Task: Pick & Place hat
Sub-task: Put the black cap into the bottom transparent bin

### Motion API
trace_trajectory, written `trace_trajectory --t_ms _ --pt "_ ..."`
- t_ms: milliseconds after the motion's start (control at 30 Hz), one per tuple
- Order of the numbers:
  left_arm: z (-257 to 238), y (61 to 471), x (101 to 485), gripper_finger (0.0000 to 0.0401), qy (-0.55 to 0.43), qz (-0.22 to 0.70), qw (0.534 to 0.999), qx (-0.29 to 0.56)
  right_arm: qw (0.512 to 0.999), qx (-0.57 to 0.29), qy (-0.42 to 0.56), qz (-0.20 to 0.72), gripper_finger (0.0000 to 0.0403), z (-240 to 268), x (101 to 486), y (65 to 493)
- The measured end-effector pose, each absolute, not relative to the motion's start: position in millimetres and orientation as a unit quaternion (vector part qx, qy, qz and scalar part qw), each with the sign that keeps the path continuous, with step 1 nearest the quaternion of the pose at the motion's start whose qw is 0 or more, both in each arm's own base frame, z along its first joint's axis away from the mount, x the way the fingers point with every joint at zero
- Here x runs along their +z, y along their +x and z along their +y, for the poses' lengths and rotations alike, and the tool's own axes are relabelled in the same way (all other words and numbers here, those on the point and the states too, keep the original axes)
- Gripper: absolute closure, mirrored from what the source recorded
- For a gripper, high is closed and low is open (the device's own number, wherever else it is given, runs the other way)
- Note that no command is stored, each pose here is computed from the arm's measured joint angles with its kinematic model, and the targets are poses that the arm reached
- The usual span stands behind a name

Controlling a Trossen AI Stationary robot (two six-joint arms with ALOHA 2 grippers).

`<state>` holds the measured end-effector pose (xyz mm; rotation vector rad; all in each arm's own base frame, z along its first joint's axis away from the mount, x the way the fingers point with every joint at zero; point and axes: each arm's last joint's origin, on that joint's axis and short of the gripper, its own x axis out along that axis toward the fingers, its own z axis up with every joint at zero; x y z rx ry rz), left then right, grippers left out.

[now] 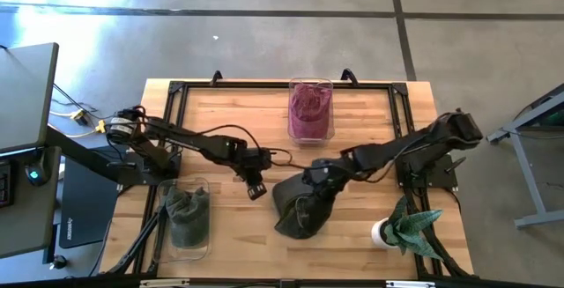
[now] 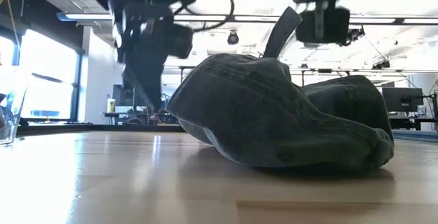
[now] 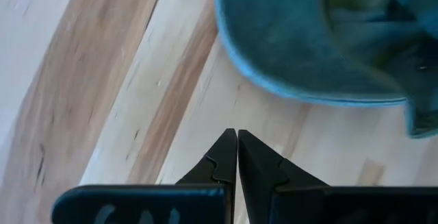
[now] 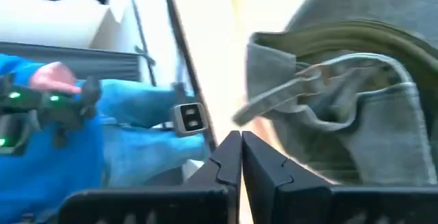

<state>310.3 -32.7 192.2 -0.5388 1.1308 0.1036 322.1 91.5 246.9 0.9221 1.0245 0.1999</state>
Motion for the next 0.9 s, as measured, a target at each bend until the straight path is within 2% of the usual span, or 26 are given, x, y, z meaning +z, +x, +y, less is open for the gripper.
trace_trajectory --t_ms 167,300,433,533,667,900 --pt "-33 313 207 0.0389 -0.231 0.542 0.807 0.04 0.785 0.03 0.376 0.492 0.0399 104 233 317" --pt "-32 307 210 0.0389 -0.206 0.578 0.789 0.044 0.759 -0.026 0.343 0.554 0.0401 110 192 323" --pt "-29 292 207 0.0389 -0.171 0.636 0.747 0.091 0.72 -0.191 0.352 0.566 0.0402 104 167 317" --pt "-29 277 211 0.0389 -0.142 0.671 0.718 0.119 0.709 -0.252 0.363 0.55 0.0401 101 172 311" --pt "-32 267 220 0.0389 -0.115 0.67 0.721 0.132 0.712 -0.242 0.391 0.531 0.0401 98 201 299" --pt "-32 266 234 0.0389 -0.114 0.632 0.757 0.121 0.762 -0.127 0.42 0.477 0.0398 118 241 290"
